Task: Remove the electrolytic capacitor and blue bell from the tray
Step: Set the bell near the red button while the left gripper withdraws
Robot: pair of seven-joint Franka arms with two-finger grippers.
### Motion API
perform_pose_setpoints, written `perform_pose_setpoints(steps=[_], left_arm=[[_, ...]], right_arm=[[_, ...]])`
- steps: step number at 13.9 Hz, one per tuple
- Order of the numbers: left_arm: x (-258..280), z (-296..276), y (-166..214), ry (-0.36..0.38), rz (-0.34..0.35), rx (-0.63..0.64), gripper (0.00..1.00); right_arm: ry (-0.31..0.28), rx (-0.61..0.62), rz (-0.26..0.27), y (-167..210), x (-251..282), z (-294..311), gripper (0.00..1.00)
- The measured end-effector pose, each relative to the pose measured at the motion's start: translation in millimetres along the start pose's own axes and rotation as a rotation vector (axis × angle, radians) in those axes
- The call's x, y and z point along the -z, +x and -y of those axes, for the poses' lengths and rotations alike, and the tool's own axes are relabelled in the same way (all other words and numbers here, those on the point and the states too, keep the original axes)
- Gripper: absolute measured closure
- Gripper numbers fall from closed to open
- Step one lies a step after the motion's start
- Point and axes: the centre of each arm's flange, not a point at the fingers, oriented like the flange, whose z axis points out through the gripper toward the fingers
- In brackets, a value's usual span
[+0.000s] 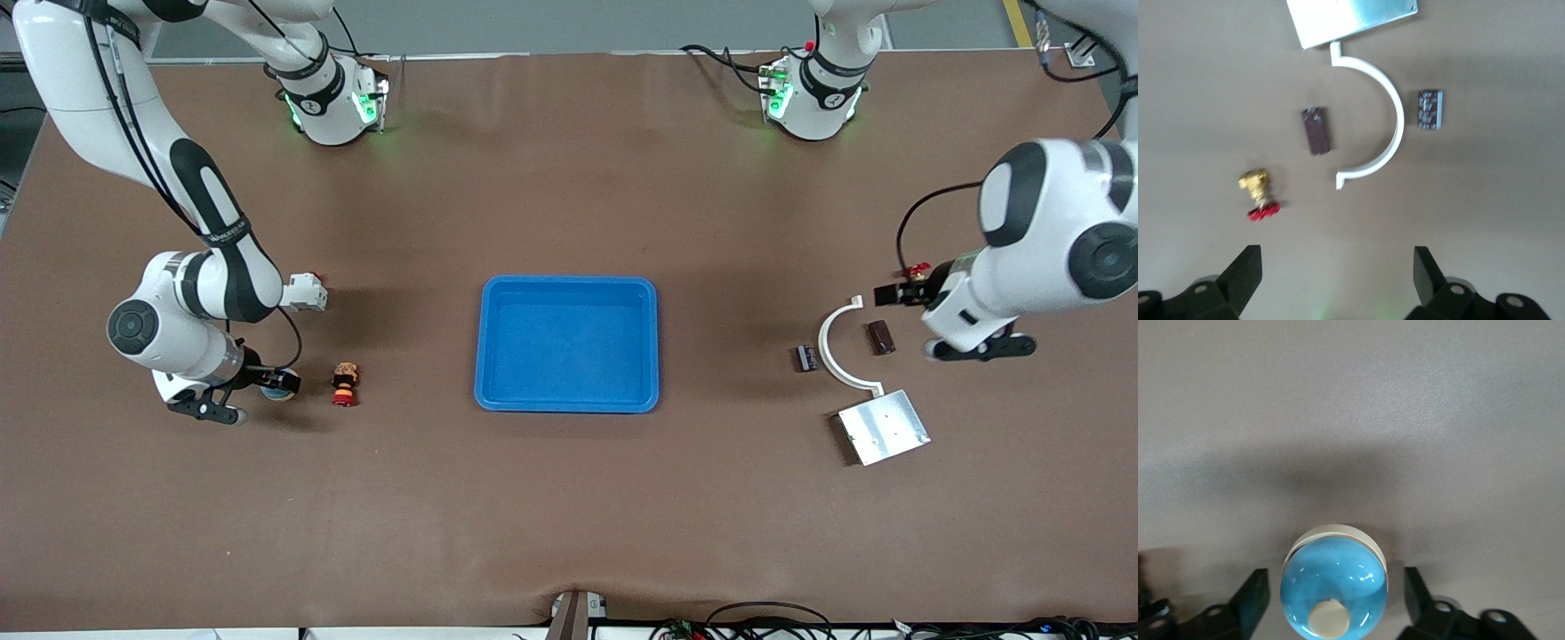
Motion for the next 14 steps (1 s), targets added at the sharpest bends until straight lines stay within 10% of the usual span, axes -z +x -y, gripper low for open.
perform_pose_setpoints(steps=[8,14], left_arm=[[102.1,38.0,-93.4,-0.012,-0.051,-0.007,0.0],[188.1,30.9,-117.7,-0.012,-0.148,-0.021,0.0]], right_arm=[[0.005,0.003,-0.02,10.4,9.6,3.5,0.0],[-0.006,0.015,0.08,28.4,65.2,9.5,0.0]])
